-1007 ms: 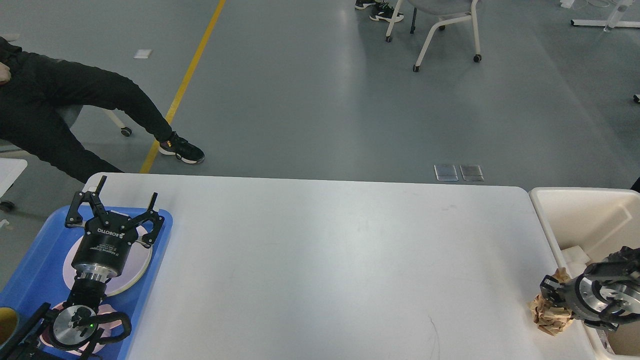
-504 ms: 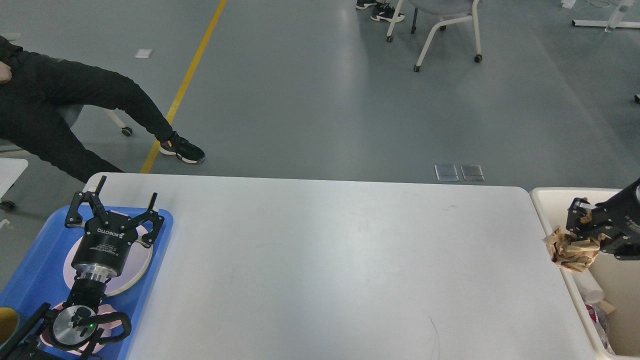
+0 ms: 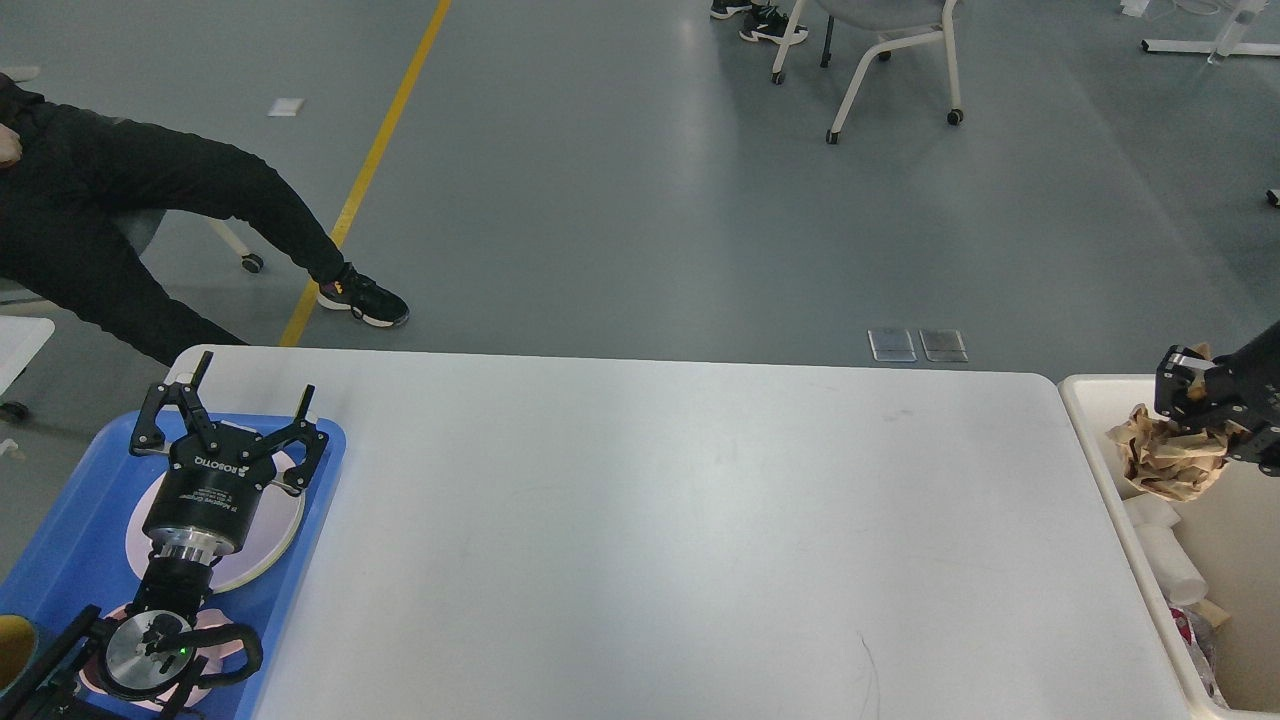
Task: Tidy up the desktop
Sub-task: 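Lift the crumpled paper and drop it into the bin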
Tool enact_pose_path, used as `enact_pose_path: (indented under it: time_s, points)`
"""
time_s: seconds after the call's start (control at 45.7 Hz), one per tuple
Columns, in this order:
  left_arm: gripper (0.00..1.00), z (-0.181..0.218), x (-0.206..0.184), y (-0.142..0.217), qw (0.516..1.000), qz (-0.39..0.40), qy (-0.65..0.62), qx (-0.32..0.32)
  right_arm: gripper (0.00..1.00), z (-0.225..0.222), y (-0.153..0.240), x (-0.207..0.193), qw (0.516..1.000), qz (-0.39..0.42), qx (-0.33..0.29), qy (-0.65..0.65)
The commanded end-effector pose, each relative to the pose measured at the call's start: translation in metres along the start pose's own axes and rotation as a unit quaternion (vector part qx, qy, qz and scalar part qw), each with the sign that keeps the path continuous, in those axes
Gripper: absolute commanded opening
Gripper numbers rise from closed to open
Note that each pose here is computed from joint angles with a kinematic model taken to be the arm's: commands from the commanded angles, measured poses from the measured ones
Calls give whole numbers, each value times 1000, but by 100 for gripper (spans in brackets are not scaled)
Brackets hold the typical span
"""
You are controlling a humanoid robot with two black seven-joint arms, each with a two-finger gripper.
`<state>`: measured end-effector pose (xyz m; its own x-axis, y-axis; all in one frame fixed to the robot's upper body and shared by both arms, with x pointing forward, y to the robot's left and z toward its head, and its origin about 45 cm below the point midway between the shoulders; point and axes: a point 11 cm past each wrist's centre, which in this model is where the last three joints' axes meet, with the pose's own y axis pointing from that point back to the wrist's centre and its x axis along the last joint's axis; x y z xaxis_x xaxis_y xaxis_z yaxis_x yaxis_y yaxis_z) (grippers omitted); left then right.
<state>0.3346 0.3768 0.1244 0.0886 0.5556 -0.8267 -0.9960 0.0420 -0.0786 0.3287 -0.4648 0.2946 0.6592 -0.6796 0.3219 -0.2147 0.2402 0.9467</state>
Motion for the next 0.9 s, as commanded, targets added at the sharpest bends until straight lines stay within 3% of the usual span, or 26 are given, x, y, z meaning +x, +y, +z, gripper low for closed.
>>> enact_pose_path:
  time_s: [0.0, 0.109, 0.241, 0.438, 0.722, 0.876]
  points:
    - [96, 0, 0, 0, 1000, 0, 0, 0, 0, 34, -27, 13, 998, 43, -26, -40]
    - [96, 0, 0, 0, 1000, 0, 0, 0, 0, 68, -59, 25, 991, 97, -55, -69]
    - [96, 0, 0, 0, 1000, 0, 0, 0, 0, 92, -116, 8, 986, 119, -67, -99]
    - [96, 0, 0, 0, 1000, 0, 0, 0, 0, 140, -165, 8, 973, 168, -101, -120]
    - [96, 0, 0, 0, 1000, 0, 0, 0, 0, 151, -236, -46, 963, 227, -113, -90]
    - [96, 0, 0, 0, 1000, 0, 0, 0, 0, 147, -247, -62, 965, 224, -109, -85]
